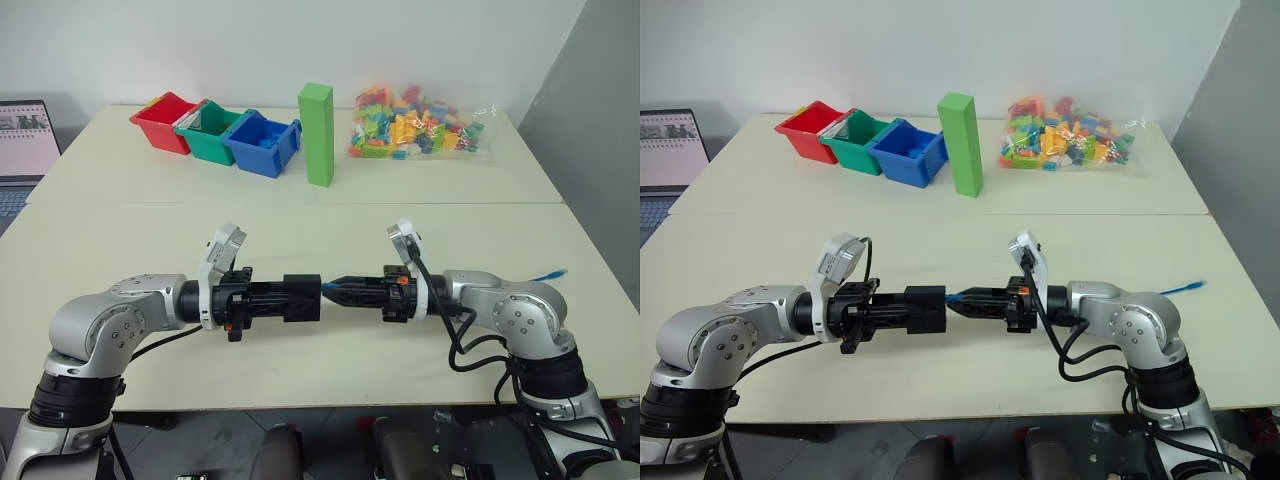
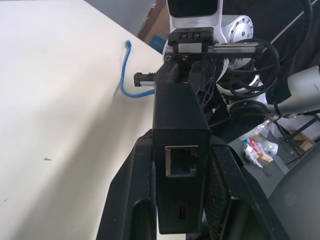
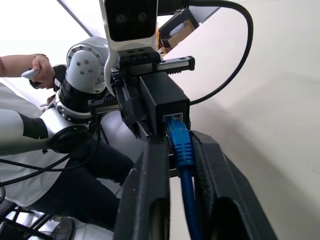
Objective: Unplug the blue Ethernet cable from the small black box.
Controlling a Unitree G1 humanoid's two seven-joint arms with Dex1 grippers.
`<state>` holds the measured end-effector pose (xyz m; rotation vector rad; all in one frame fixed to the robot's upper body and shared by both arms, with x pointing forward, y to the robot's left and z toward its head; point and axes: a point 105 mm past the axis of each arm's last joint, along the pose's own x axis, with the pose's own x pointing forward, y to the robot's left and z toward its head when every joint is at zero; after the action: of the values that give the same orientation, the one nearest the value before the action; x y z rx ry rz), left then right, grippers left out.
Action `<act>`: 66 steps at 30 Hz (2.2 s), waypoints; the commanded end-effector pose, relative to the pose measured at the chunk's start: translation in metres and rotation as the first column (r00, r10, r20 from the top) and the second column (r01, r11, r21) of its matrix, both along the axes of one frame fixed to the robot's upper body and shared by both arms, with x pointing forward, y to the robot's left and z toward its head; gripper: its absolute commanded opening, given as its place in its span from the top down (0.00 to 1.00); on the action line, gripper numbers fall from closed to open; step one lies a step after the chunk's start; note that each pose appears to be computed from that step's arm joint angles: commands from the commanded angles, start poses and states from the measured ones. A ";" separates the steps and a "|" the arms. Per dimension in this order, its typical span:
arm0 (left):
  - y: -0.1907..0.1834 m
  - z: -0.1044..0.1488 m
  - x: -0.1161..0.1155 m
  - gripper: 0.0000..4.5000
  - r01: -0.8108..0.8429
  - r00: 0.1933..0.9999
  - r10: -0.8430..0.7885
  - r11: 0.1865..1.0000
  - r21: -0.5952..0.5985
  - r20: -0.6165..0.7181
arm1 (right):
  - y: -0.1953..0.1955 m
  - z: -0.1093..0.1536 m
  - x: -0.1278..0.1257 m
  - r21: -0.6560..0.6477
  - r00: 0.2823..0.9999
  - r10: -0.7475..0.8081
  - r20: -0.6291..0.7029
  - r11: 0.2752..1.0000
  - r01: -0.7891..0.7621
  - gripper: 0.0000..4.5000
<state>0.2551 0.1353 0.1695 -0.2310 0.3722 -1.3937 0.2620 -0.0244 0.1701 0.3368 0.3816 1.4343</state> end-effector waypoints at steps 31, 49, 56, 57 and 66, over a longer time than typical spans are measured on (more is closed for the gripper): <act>0.022 -0.008 -0.006 0.82 -0.024 0.999 0.025 0.999 0.036 -0.025 | -0.027 0.005 -0.008 -0.009 0.999 0.029 -0.022 1.000 -0.029 0.99; 0.010 -0.006 -0.013 0.82 0.037 0.999 -0.036 0.999 0.012 -0.031 | -0.007 0.006 -0.015 0.022 0.999 0.018 0.031 1.000 -0.018 0.55; 0.009 -0.006 -0.013 0.82 0.040 0.999 -0.040 0.999 0.009 -0.026 | 0.001 0.002 -0.011 0.037 0.999 -0.005 0.037 0.999 0.004 0.55; 0.008 -0.006 -0.013 0.82 0.040 0.999 -0.040 0.999 0.008 -0.025 | 0.001 0.002 -0.011 0.039 0.999 -0.003 0.035 0.999 0.001 0.55; 0.007 -0.006 -0.011 0.82 0.031 0.999 -0.031 1.000 0.000 -0.022 | 0.006 -0.003 -0.017 0.035 1.000 0.023 0.001 0.999 -0.023 0.55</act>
<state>0.2450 0.1445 0.1548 -0.2543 0.4379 -1.4069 0.2502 -0.0237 0.1617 0.3478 0.3805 1.4325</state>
